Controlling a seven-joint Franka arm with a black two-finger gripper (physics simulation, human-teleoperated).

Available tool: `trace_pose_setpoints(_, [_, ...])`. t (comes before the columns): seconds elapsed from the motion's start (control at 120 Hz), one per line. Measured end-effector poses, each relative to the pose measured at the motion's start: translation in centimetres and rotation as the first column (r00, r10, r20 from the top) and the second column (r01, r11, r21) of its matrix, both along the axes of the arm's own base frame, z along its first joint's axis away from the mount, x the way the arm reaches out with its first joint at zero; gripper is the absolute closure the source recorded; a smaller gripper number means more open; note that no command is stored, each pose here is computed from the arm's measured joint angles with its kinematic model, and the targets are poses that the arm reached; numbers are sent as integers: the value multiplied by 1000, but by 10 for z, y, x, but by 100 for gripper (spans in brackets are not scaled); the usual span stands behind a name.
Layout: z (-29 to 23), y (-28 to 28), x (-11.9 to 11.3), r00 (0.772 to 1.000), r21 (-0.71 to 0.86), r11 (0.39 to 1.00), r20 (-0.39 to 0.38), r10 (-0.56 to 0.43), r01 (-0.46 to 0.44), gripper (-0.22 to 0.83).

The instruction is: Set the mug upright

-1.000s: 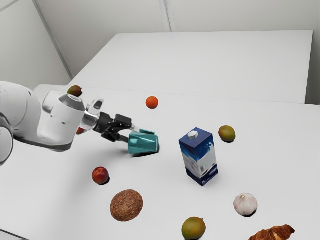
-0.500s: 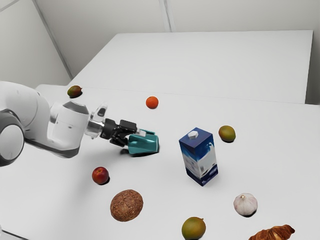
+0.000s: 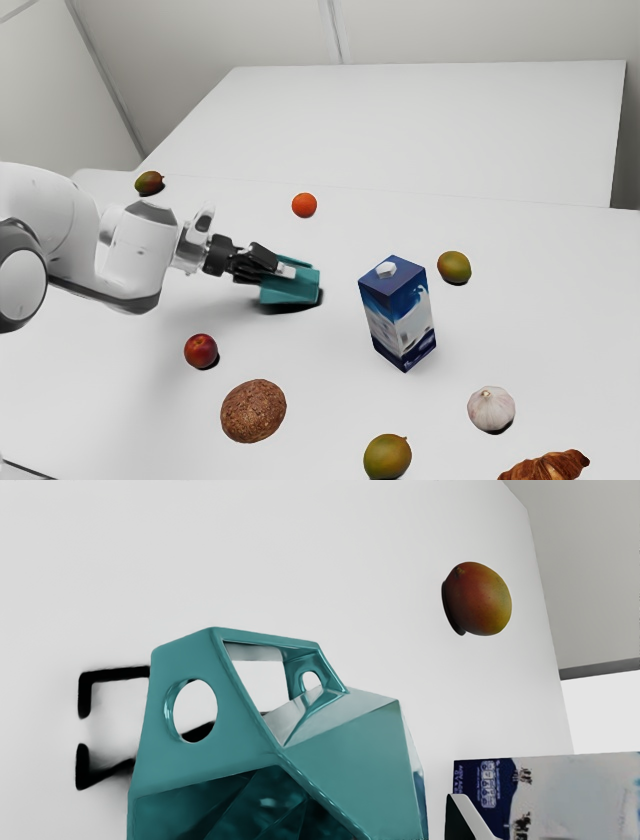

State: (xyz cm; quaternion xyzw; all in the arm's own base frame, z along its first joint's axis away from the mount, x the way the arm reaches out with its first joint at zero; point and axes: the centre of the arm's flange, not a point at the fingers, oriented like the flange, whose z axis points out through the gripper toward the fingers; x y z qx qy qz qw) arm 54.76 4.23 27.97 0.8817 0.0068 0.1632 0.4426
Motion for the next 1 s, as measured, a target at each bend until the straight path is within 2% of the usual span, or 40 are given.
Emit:
trace_pose_setpoints(0.242, [11,-2,4,999,-4,1000,42,4,-4,74])
trace_pose_setpoints(0.425, [58,-7,7,990,21,1000,143,-7,4,77])
trace_pose_setpoints(0.492, [79,-13,7,984,83,996,171,-53,39,78])
trace_pose_setpoints(0.55, [99,-21,5,973,201,974,182,-142,104,78])
trace_pose_setpoints(0.642, [118,-31,3,941,438,871,136,-309,223,78])
trace_pose_setpoints(0.767, [136,-41,9,880,704,631,16,-474,327,79])
trace_pose_setpoints(0.875, [135,-51,14,847,814,452,-90,-525,366,79])
trace_pose_setpoints(1.0, [115,-56,20,840,858,335,-182,-511,390,79])
